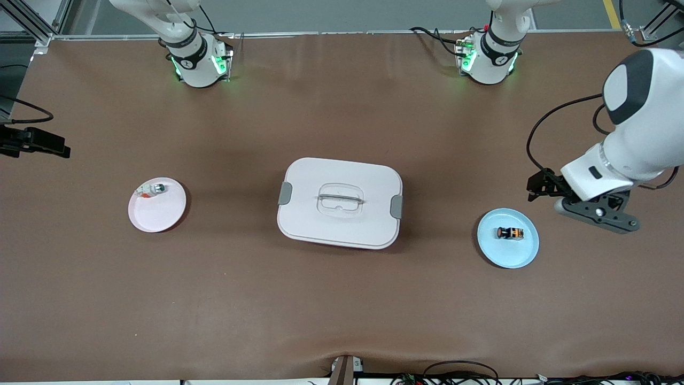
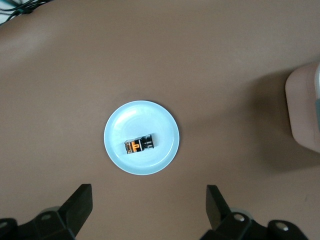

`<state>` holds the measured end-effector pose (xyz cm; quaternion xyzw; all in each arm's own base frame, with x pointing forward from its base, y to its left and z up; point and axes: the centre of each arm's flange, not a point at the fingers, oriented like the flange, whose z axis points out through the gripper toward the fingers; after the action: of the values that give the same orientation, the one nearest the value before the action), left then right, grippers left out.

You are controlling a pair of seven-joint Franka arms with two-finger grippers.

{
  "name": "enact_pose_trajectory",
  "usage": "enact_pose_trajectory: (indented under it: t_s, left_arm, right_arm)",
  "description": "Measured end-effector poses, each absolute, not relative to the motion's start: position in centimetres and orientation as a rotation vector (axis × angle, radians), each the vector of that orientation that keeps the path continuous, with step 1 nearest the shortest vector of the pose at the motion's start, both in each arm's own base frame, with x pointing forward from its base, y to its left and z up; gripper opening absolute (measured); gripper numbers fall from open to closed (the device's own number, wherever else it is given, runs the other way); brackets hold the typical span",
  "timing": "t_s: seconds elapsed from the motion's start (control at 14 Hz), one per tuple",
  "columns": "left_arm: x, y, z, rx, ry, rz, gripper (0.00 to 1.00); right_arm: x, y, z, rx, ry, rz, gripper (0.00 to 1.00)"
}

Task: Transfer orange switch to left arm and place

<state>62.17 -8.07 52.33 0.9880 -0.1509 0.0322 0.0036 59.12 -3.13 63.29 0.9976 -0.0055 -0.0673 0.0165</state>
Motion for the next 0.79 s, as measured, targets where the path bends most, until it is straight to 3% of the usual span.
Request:
enact_pose_trajectory:
  t_s: [0.36, 0.79]
  left_arm:
    - [60.1, -8.4, 55.0, 3.149, -0.052, 0.056, 1.0]
    - [58.0, -6.6, 59.1, 3.181, 0.044, 0.059, 1.0]
  right_arm:
    - [55.4, -3.2, 65.0, 3.11, -0.019, -0.106, 1.0]
    - [54.8, -3.4, 65.0, 3.111, -0.024, -0.088, 1.0]
